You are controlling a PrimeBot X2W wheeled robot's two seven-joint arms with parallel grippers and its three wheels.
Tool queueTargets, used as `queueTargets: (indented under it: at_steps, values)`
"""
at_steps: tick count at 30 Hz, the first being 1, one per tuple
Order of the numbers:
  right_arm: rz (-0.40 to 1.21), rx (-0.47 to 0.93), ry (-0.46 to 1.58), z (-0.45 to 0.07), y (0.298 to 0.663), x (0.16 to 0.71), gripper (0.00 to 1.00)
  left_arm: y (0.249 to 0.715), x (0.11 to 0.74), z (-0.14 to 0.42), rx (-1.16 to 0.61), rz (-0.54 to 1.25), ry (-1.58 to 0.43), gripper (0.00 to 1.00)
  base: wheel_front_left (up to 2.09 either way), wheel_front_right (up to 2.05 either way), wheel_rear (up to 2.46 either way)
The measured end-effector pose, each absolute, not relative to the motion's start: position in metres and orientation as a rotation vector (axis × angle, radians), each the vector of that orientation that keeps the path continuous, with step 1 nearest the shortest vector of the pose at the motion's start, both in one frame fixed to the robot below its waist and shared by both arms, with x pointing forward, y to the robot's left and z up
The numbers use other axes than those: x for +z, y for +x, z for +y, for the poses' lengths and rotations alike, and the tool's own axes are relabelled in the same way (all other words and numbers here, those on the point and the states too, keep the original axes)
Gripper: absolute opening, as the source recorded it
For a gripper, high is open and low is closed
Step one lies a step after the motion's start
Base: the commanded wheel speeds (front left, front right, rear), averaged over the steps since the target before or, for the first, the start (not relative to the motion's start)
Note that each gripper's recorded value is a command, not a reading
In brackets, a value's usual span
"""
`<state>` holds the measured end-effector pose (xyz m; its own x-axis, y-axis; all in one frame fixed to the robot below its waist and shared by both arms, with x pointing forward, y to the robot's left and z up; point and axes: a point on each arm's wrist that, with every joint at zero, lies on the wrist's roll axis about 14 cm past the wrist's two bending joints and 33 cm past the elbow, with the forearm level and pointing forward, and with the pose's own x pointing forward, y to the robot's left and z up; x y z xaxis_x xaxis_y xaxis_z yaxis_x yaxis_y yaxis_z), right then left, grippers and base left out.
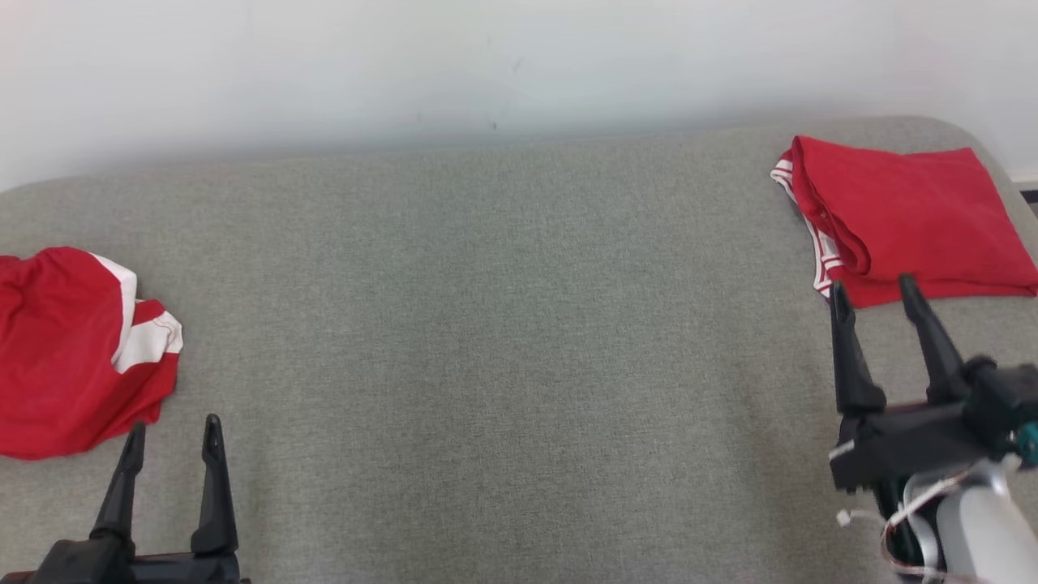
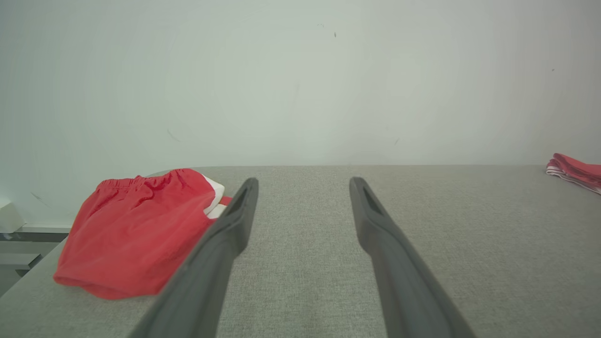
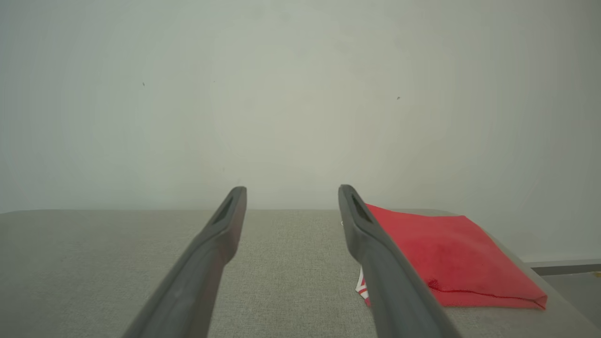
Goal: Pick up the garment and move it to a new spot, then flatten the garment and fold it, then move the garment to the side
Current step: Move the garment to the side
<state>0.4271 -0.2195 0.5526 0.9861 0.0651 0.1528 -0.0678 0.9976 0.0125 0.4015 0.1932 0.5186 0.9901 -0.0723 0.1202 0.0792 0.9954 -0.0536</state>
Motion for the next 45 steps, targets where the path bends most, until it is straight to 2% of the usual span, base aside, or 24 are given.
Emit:
queueTargets:
  at_steps: [9,20,45]
  values:
    - [-0.109,0.076,0.099,-0.197,0.388,0.534,1.00,0.389,0.521,0.192,-0.076,-0.123,-0.064,1.00,0.00,0.00,0.00]
    - [-0.085,0.048,0.149,-0.194,0.356,0.525,1.00,0.373,0.516,0.197,-0.063,-0.103,-0.062,1.00,0.00,0.00,0.00]
    - [-0.026,0.077,0.146,-0.178,0.344,0.510,1.00,0.359,0.511,0.204,-0.045,-0.066,-0.058,1.00,0.00,0.00,0.00]
